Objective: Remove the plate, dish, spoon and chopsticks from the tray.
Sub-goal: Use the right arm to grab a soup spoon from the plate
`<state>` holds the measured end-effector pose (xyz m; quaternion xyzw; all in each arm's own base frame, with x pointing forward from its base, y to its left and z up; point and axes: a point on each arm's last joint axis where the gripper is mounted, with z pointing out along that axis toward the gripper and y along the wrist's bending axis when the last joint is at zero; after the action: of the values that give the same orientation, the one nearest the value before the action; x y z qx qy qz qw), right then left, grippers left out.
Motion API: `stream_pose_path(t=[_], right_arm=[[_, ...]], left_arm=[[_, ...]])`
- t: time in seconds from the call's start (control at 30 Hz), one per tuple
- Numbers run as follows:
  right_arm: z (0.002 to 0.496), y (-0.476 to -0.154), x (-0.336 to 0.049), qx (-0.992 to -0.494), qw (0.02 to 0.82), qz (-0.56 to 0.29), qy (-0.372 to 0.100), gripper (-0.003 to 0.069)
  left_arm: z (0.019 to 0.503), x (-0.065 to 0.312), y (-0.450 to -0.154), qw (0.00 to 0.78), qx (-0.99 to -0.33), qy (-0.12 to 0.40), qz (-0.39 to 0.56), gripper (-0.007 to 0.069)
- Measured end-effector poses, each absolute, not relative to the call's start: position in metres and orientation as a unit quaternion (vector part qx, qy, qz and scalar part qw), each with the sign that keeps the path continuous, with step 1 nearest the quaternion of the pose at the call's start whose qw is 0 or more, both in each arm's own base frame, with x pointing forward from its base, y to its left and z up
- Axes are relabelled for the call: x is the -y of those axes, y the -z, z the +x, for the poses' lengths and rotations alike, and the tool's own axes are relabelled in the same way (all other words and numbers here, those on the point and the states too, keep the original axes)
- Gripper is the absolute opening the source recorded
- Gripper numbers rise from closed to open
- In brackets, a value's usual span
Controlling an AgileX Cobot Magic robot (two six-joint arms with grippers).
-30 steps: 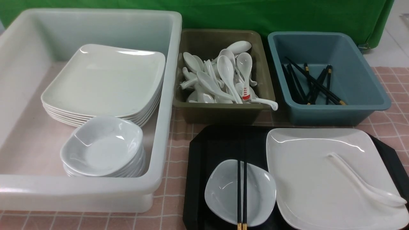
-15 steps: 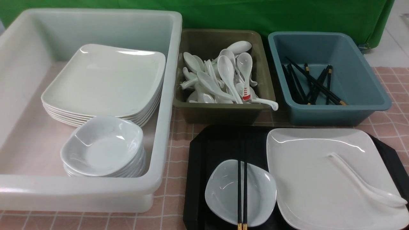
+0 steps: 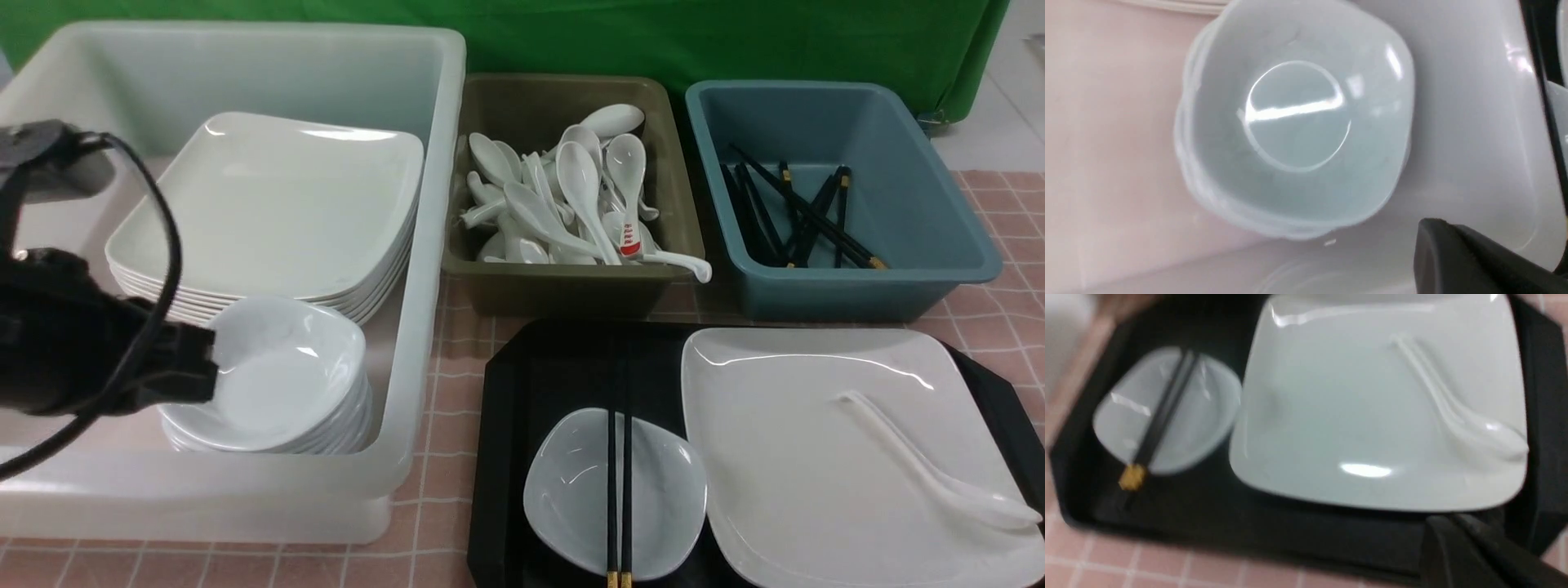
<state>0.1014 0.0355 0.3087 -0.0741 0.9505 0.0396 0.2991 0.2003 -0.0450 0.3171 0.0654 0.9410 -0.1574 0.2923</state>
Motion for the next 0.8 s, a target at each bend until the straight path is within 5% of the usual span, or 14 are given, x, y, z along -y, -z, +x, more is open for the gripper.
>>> stream_pose_path(t=[0.17,0.43,0.8], right_arm=[[0.152,-0.315,-0.052,-0.973,0.197,-0.121,0.031,0.003],[0.232,-0.299,-0.041,-0.99,0.106,-0.095,-0.008,0.0038],[0.318,-0.218,-0.033,-0.994,0.072,-0.085,-0.018,0.0486]], left_arm=[[0.212,0.099,-0.327,0.296,-0.919,0.19,0.178,-0.0012],[0.198,0.211,-0.338,0.256,-0.864,0.247,0.358,-0.0012],[0.222,0.29,-0.331,0.24,-0.838,0.253,0.42,-0.0012]])
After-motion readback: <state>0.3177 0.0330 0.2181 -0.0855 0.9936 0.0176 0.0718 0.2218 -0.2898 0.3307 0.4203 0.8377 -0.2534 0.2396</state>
